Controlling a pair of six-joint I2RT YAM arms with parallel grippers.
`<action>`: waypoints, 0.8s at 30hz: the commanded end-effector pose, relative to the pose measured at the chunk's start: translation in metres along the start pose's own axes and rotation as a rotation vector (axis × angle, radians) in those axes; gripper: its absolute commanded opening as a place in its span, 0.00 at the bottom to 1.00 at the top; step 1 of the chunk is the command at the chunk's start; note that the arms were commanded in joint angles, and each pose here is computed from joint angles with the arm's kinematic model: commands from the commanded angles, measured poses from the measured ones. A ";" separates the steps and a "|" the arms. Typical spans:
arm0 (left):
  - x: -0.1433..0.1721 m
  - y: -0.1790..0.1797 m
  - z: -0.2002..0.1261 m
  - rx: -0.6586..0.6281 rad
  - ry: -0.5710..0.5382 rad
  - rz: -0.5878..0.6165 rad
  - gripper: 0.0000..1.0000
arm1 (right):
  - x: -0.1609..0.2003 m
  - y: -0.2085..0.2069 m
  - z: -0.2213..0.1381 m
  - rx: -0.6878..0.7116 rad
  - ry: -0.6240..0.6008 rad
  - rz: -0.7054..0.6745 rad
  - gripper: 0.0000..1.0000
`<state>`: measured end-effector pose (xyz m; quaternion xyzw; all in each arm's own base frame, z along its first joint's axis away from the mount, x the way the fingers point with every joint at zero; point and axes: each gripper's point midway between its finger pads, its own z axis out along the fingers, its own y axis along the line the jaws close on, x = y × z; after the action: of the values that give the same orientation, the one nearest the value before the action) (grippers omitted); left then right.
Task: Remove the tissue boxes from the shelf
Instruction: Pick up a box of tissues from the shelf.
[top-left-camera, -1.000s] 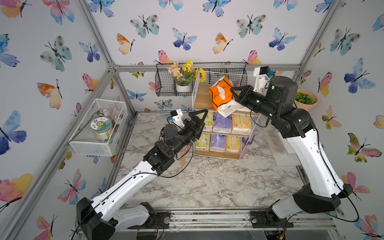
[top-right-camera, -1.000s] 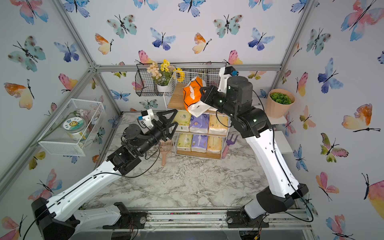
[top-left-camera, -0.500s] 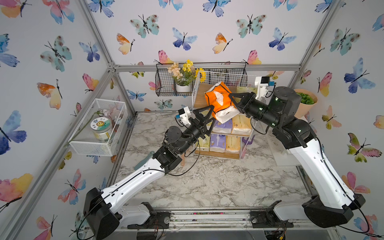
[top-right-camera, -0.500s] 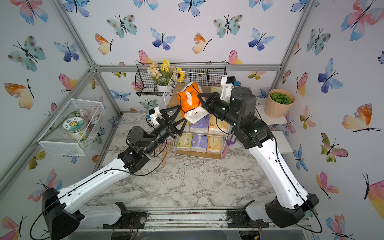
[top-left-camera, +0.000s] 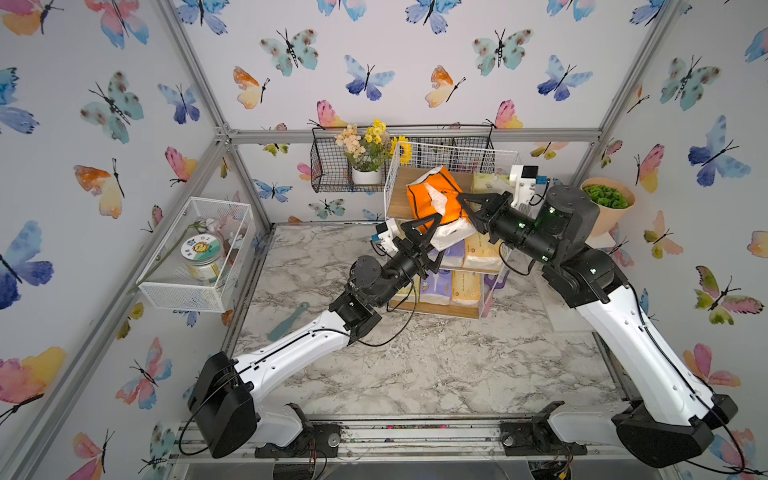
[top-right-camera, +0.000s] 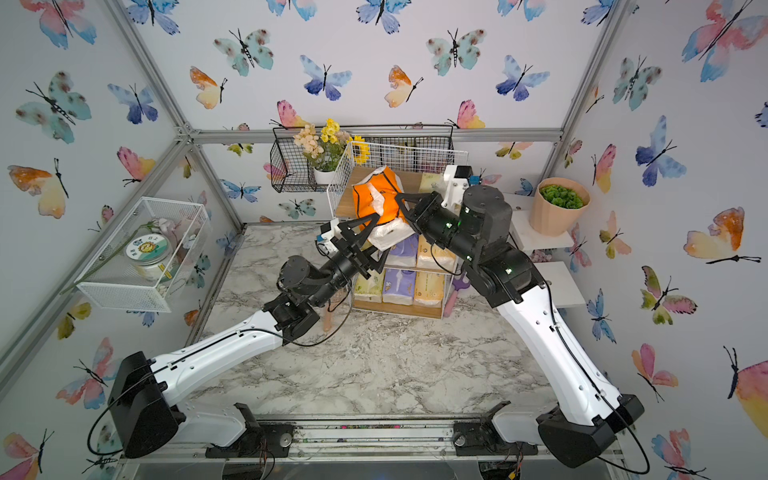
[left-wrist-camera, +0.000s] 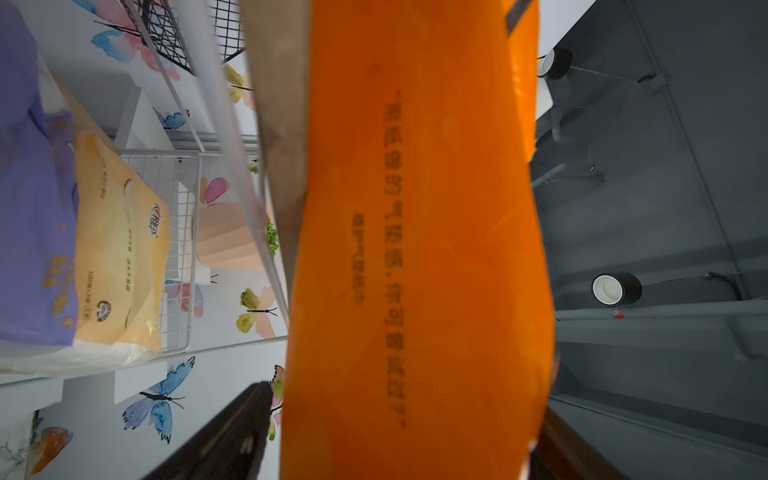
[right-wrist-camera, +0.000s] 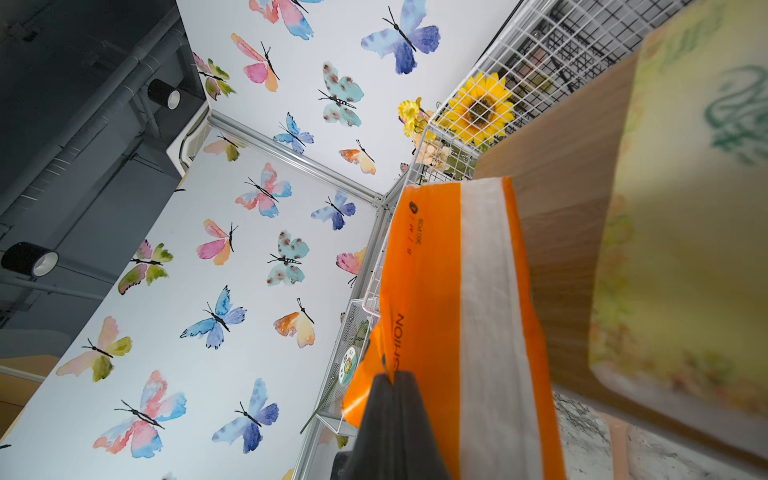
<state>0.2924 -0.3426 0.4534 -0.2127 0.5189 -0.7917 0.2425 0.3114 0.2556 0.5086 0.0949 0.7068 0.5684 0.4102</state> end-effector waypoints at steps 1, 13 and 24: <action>0.002 -0.019 0.000 0.091 0.002 -0.009 0.80 | -0.003 0.019 -0.012 -0.063 -0.020 0.002 0.01; 0.003 -0.021 -0.008 0.057 -0.007 0.104 0.49 | -0.003 0.001 -0.020 0.006 -0.046 -0.029 0.15; 0.008 -0.022 -0.048 -0.078 0.001 0.333 0.43 | -0.022 0.014 -0.056 0.073 -0.132 -0.212 0.69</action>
<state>0.2682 -0.3197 0.4499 -0.1609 0.5656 -0.7423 0.3213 0.2983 0.2270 0.5095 0.0862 0.7180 0.5121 0.4635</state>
